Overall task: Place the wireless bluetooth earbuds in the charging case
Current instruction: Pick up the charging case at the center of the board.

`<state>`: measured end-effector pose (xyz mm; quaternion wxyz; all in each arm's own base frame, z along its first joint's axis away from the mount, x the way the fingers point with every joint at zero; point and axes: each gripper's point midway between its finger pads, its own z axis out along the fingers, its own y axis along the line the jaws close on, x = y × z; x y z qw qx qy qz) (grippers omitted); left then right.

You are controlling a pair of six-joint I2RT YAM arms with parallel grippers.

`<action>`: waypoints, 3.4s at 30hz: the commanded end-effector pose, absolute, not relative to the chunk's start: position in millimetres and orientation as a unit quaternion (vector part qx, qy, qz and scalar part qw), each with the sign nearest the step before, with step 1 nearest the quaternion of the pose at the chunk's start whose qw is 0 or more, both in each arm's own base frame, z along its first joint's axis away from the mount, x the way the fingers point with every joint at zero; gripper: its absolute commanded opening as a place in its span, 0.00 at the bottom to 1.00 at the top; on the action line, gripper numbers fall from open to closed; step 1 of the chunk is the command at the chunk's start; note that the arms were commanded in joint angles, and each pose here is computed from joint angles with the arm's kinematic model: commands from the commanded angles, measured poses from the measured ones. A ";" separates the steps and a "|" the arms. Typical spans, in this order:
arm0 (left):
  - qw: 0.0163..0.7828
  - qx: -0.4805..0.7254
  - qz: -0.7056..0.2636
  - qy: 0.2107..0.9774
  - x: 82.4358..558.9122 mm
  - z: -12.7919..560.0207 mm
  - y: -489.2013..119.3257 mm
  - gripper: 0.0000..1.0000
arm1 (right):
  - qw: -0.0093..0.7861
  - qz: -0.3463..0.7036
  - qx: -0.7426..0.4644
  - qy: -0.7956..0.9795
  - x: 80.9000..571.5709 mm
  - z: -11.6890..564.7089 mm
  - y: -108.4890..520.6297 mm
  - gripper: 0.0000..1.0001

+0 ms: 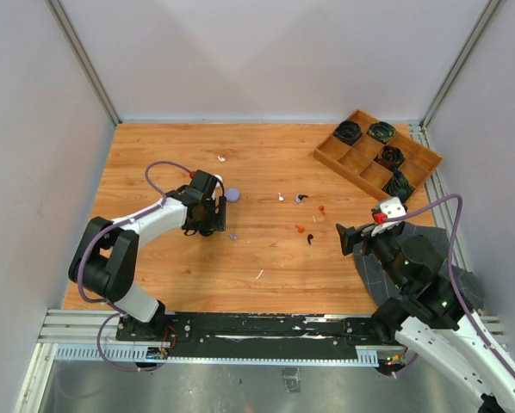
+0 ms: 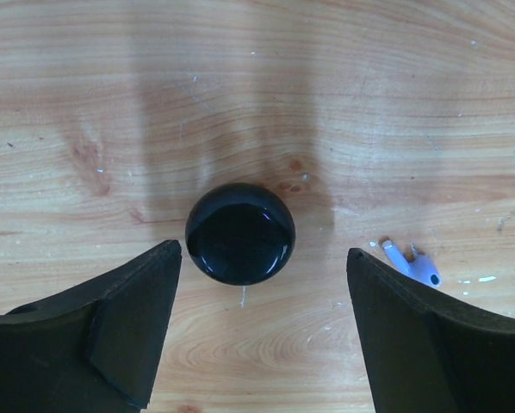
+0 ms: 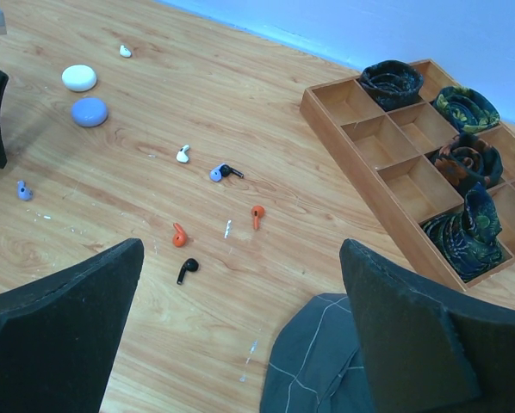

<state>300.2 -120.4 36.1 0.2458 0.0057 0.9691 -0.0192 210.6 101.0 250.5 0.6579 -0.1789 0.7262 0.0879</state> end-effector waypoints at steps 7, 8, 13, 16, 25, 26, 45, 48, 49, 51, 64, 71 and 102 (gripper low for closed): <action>0.239 0.019 -0.005 0.971 300.2 15.3 -116.7 0.71 | 0.667 0.084 -0.185 0.717 211.6 253.7 103.1 0.99; 0.236 0.019 -0.003 0.972 299.1 13.3 -116.1 0.70 | 0.667 0.084 -0.185 0.717 211.6 254.0 103.3 0.99; 0.235 0.015 -0.002 0.972 295.6 8.7 -114.1 0.65 | 0.665 0.085 -0.187 0.718 211.5 252.6 104.4 0.99; 0.234 0.018 -0.003 0.972 295.3 7.9 -114.3 0.62 | 0.664 0.086 -0.189 0.718 211.6 253.0 105.1 0.99; 0.258 0.021 -0.031 0.965 294.5 25.6 -121.2 0.45 | 0.655 0.092 -0.200 0.723 211.1 252.6 110.3 0.99; 0.267 0.022 -0.038 0.963 295.8 30.6 -123.2 0.44 | 0.651 0.095 -0.204 0.725 210.8 252.4 112.6 0.99; 0.522 0.115 -0.214 0.818 295.4 152.1 -207.4 0.37 | 0.489 0.181 -0.310 0.795 204.6 235.3 181.3 0.99; 0.554 0.142 -0.238 0.785 285.6 166.2 -223.5 0.37 | 0.476 0.200 -0.313 0.797 207.2 239.2 194.1 0.99; 0.566 0.152 -0.242 0.774 283.6 171.8 -228.4 0.37 | 0.470 0.206 -0.313 0.799 208.4 239.5 198.8 0.99; 0.582 0.174 -0.236 0.759 279.1 176.6 -235.9 0.36 | 0.455 0.218 -0.316 0.804 210.6 238.8 208.4 0.99; 0.647 0.273 -0.250 0.667 255.5 196.4 -275.5 0.34 | 0.385 0.287 -0.321 0.817 229.3 240.0 256.9 1.00; 0.655 0.289 -0.263 0.647 247.7 196.5 -281.2 0.33 | 0.346 0.336 -0.312 0.819 233.7 240.0 284.3 0.72; 0.659 0.276 -0.277 0.643 246.9 204.4 -284.8 0.34 | 0.290 0.374 -0.297 0.829 239.6 203.2 325.3 0.38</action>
